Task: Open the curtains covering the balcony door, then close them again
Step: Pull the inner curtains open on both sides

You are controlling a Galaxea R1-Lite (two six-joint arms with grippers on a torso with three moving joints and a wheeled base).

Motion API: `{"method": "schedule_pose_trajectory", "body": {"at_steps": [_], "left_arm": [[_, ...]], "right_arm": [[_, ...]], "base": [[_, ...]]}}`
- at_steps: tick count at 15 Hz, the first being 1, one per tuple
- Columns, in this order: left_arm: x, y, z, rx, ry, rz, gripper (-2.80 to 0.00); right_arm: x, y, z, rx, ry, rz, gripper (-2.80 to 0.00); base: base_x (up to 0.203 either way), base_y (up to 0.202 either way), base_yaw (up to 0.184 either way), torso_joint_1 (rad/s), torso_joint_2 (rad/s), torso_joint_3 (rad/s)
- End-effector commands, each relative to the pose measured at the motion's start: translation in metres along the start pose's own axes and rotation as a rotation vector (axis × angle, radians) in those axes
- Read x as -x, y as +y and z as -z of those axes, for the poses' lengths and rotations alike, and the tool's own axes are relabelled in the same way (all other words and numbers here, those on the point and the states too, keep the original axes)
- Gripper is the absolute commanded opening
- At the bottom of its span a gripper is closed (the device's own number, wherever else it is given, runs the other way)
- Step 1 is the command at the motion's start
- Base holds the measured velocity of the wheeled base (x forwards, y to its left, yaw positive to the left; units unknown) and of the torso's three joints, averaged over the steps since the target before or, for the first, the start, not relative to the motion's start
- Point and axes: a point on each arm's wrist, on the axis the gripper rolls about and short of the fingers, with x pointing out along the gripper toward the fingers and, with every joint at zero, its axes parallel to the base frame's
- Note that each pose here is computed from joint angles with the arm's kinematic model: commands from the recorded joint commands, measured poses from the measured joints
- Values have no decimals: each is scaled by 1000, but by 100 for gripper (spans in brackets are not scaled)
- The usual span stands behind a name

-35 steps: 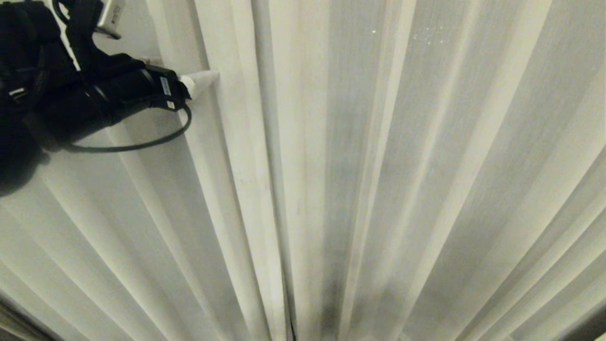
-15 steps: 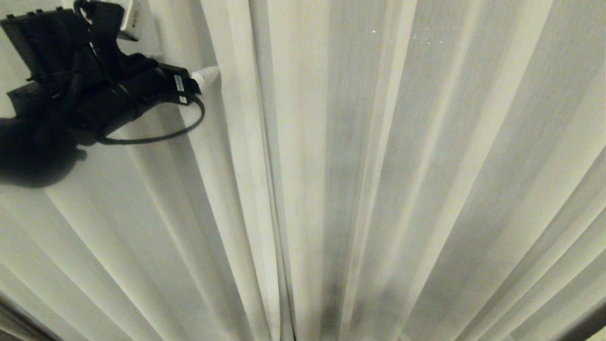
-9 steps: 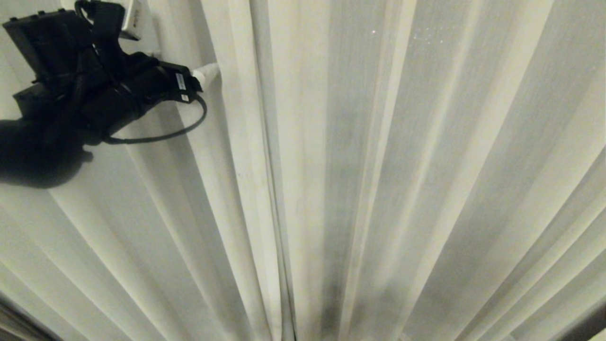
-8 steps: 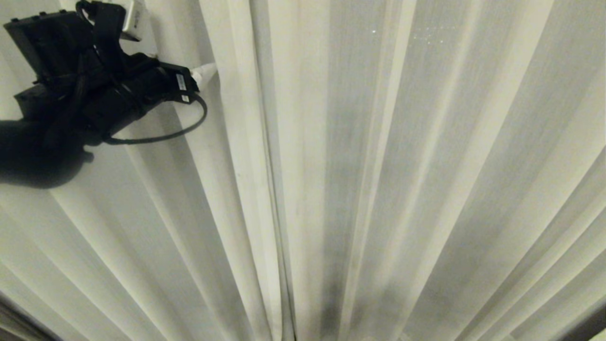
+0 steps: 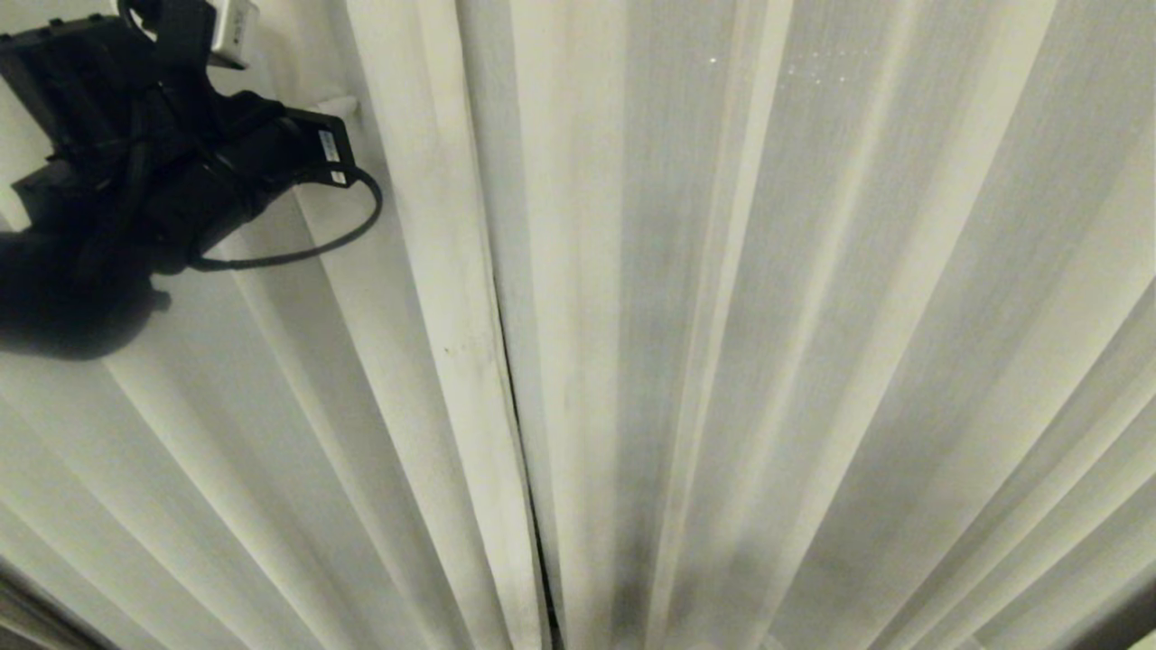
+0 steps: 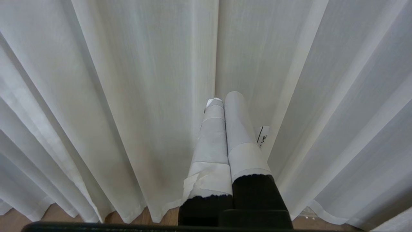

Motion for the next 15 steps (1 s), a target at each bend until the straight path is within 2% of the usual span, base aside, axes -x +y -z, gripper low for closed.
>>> {"method": "schedule_pose_trajectory", "body": {"at_steps": [1, 6, 15], "left_arm": [[6, 2, -9, -2, -25, -7, -280], [27, 3, -16, -2, -26, -12, -280], [53, 9, -39, 4, -72, -104, -280]], "right_arm": [[0, 0, 0, 1, 1, -1, -280], [0, 0, 0, 1, 1, -1, -280], [0, 0, 0, 1, 1, -1, -280]], "base": [[0, 0, 0, 0, 0, 0], [0, 0, 0, 0, 0, 0], [0, 0, 0, 0, 0, 0]]}}
